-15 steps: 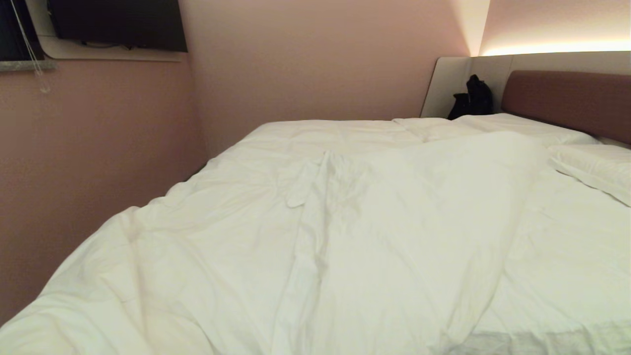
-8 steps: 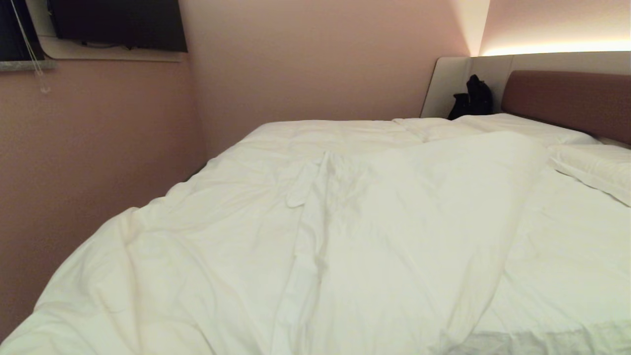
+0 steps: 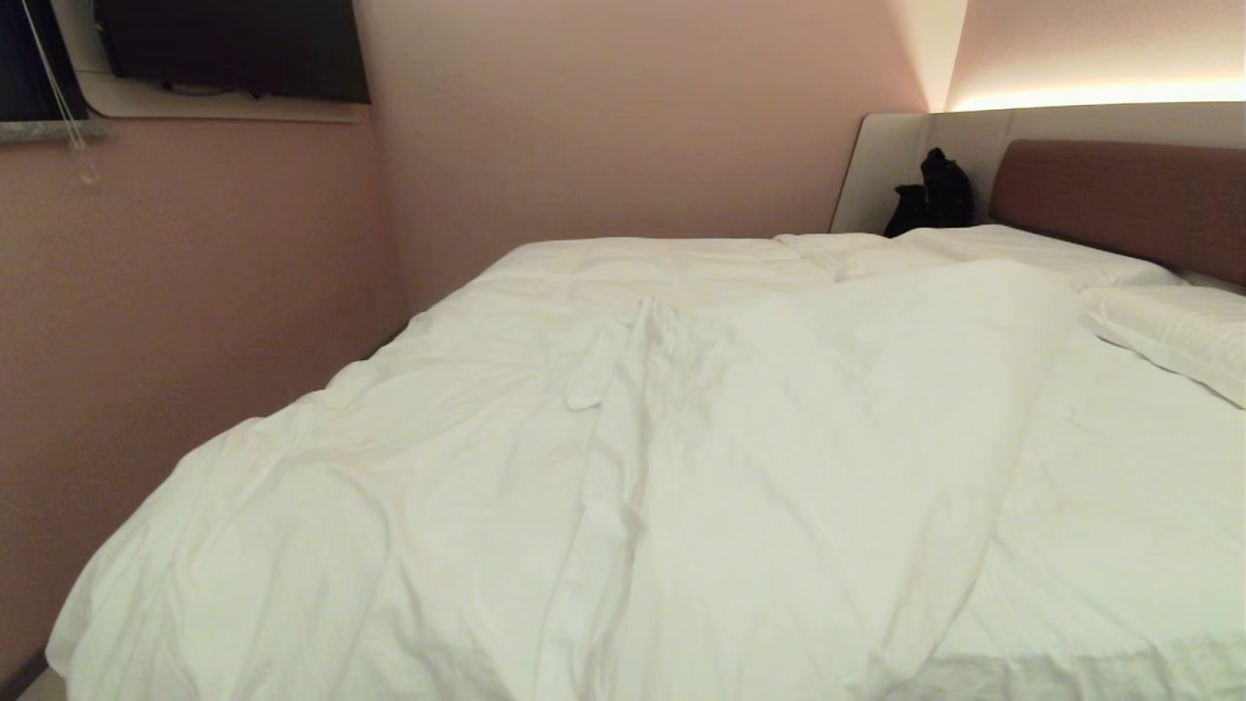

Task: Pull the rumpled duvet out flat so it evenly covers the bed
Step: Flatten the corners of the folded blanket

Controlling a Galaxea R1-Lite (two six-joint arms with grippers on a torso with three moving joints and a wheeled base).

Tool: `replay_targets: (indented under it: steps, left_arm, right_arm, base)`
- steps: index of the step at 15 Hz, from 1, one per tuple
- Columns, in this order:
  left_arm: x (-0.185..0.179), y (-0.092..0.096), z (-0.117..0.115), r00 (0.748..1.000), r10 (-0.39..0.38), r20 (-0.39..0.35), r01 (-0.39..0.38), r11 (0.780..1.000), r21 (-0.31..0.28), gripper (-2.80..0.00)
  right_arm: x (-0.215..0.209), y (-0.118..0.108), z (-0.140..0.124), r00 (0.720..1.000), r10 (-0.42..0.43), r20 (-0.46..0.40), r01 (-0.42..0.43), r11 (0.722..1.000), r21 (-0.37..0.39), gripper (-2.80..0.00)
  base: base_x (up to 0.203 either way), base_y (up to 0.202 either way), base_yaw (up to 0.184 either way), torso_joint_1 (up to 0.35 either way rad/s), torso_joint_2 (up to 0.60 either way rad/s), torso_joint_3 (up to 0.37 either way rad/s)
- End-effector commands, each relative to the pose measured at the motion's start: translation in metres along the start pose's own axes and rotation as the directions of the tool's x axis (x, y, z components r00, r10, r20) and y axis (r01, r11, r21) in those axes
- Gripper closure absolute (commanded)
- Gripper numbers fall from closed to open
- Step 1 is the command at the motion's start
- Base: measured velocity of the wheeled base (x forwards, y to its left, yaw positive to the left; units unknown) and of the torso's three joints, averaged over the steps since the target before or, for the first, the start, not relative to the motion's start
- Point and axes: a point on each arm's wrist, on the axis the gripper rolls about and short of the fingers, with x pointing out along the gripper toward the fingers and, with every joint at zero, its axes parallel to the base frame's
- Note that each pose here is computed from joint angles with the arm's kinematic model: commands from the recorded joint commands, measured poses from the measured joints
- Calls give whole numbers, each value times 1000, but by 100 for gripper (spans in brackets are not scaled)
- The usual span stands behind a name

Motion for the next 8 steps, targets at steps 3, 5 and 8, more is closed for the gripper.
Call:
replay_targets:
  steps: [3, 5, 8]
  left_arm:
    - [1, -16, 26, 997, -81, -2, 81, 997, -9, -280]
    - [3, -21, 35, 993, -114, 4, 114, 993, -12, -280]
    - [36, -43, 61, 989, -133, -65, 132, 991, -16, 0]
  right_arm:
    - [0, 0, 0, 1000, 1, 0, -1, 1000, -1, 0]
    - [0, 0, 0, 1000, 1, 0, -1, 1000, -1, 0]
    - [0, 0, 0, 1000, 1, 0, -1, 1000, -1, 0]
  base:
    - [0, 0, 0, 0, 0, 0]
    - [0, 0, 0, 0, 0, 0]
    - [0, 0, 0, 0, 0, 0]
